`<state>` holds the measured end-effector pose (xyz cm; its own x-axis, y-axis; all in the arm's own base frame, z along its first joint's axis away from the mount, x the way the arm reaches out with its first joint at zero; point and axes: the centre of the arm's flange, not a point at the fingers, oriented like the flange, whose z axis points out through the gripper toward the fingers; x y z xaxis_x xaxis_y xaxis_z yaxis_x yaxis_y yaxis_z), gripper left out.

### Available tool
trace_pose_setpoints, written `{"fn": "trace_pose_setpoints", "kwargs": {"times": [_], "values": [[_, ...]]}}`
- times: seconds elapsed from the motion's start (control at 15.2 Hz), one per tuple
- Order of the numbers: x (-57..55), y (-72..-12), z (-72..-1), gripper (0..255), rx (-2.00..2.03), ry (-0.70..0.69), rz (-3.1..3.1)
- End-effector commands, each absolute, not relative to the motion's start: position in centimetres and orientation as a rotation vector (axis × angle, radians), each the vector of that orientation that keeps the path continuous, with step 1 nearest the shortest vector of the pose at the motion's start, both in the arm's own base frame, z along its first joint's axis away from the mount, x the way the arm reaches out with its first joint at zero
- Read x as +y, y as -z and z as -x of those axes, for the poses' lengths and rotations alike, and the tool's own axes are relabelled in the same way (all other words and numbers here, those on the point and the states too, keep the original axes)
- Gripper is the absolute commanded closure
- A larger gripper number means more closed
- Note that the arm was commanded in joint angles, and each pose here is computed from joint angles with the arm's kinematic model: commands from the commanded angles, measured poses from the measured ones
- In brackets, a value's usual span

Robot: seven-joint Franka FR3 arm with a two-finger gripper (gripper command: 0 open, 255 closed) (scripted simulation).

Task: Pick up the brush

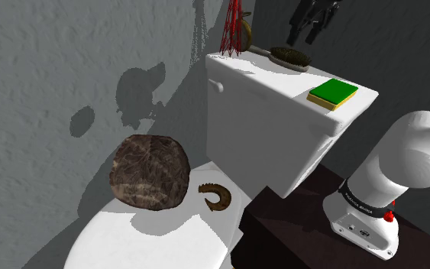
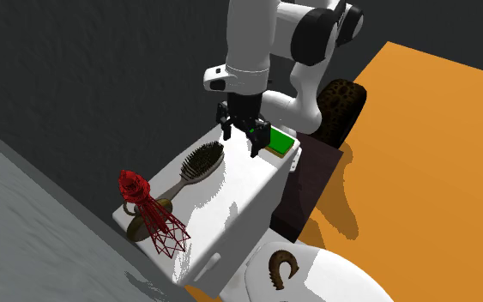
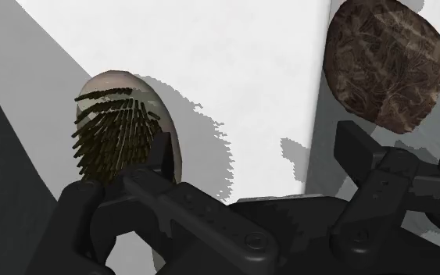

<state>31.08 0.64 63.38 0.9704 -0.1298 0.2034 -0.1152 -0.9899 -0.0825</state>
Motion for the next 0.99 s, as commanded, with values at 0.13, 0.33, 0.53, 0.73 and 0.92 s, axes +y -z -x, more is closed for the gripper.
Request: {"fn": "trace_pose_setpoints", "kwargs": {"times": [0.13,0.33,0.53,0.73,0.92], "values": [[-0.8,-62.9,-33.3,0,0.213,0.301,3.061],[-3.1,-62.2,-36.5,0,0.248,0.270,3.080],[-5.5,-61.4,-39.7,0,0.284,0.238,3.098],[-7.9,-60.6,-42.8,0,0.320,0.206,3.115],[-8.0,-59.5,-43.0,0,0.321,0.205,3.116]]}}
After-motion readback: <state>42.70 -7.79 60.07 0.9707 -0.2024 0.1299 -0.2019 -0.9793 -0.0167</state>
